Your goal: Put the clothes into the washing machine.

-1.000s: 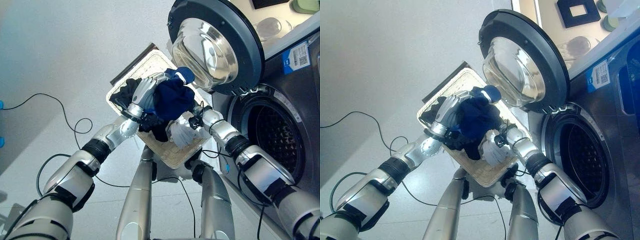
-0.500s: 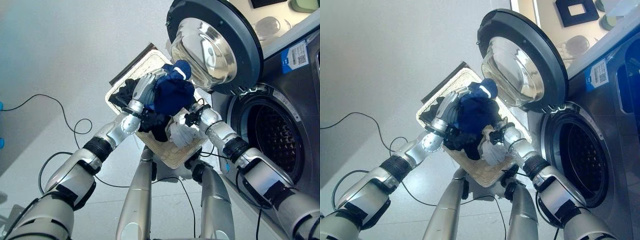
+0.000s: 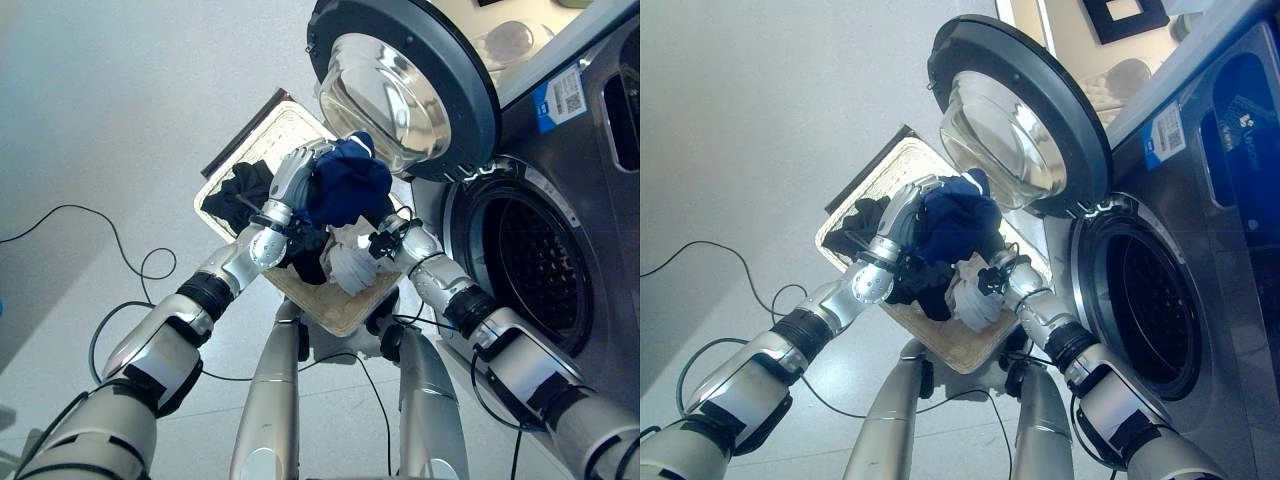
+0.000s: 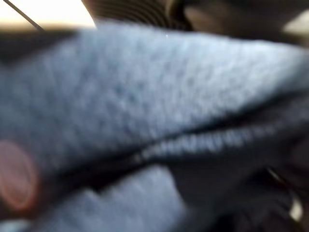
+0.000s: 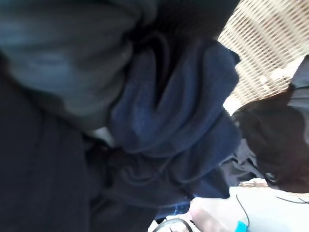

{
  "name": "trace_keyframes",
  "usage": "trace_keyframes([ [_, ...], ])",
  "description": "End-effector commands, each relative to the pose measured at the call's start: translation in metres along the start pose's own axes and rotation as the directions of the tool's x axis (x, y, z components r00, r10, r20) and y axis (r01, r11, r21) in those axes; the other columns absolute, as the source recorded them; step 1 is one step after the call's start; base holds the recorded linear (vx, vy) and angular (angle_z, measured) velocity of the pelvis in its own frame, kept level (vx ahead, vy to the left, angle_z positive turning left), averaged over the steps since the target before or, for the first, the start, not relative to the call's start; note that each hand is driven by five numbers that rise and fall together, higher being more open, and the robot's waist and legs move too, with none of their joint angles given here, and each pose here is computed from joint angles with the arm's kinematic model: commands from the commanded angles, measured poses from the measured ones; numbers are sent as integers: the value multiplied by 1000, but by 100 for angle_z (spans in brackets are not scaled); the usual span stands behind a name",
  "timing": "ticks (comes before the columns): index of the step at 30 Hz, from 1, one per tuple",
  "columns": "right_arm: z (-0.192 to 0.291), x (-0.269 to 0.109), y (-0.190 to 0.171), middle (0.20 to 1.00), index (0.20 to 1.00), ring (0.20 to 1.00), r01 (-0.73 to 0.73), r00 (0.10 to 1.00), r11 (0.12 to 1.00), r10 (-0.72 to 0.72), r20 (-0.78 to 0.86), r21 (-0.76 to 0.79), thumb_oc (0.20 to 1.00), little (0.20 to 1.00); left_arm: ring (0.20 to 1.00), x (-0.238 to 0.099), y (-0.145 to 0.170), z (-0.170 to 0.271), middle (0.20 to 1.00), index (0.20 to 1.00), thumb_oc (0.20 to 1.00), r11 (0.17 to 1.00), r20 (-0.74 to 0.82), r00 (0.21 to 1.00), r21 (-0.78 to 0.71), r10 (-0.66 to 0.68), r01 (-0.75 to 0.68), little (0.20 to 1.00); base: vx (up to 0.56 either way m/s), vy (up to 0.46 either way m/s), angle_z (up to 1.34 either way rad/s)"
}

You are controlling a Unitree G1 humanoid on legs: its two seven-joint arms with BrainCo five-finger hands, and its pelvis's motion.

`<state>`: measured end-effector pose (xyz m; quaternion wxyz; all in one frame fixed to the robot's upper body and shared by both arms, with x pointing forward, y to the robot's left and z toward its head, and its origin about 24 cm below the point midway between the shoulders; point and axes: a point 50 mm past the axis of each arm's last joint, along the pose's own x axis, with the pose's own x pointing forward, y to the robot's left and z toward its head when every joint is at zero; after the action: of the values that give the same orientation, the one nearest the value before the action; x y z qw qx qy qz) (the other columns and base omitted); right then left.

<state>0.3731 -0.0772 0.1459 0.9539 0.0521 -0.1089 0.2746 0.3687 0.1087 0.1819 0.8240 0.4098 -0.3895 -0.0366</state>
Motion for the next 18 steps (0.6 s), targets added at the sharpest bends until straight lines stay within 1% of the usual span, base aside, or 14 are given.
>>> trace_keyframes([
  [1, 54, 10, 3, 200, 200, 200, -40, 952, 994, 6, 305, 105, 200, 200, 1000, -8, -21, 1, 1000, 1000, 1000, 999, -23, 998, -2, -53, 52, 1000, -13, 31, -9],
  [3, 53, 9, 0, 200, 200, 200, -34, 953, 992, -5, 303, 124, 200, 200, 1000, -9, -22, -1, 1000, 1000, 1000, 998, -31, 997, 10, -69, 70, 1000, -12, 29, -14],
  [4, 49, 8, -2, 200, 200, 200, -26, 954, 986, -24, 297, 163, 200, 200, 1000, -10, -22, -3, 1000, 1000, 1000, 996, -38, 996, 34, -86, 87, 1000, -11, 27, -12],
  [6, 41, 5, -6, 200, 200, 200, -9, 959, 981, -46, 281, 191, 200, 200, 1000, -10, -21, -7, 1000, 1000, 1000, 993, -54, 993, 49, -101, 104, 1000, -10, 32, -10],
  [11, 20, -4, -13, 200, 200, 200, 27, 965, 962, -95, 243, 270, 200, 200, 1000, -16, -23, -13, 1000, 1000, 1000, 992, -79, 992, 75, -96, 102, 1000, -10, 49, -22],
  [13, 6, -12, -17, 200, 200, 200, 47, 968, 943, -125, 217, 329, 200, 200, 1000, -21, -25, -17, 1000, 1000, 1000, 992, -100, 991, 88, -86, 95, 1000, -21, 77, -31],
  [17, -6, -20, -21, 200, 200, 200, 65, 969, 931, -144, 198, 360, 200, 200, 1000, -25, -25, -21, 1000, 1000, 1000, 991, -122, 990, 102, -77, 90, 1000, -14, 61, -24],
  [18, -15, -26, -24, 200, 200, 200, 79, 968, 916, -165, 190, 393, 200, 200, 1000, -29, -25, -25, 1000, 1000, 1000, 989, -137, 989, 121, -63, 80, 1000, -19, 79, -10],
])
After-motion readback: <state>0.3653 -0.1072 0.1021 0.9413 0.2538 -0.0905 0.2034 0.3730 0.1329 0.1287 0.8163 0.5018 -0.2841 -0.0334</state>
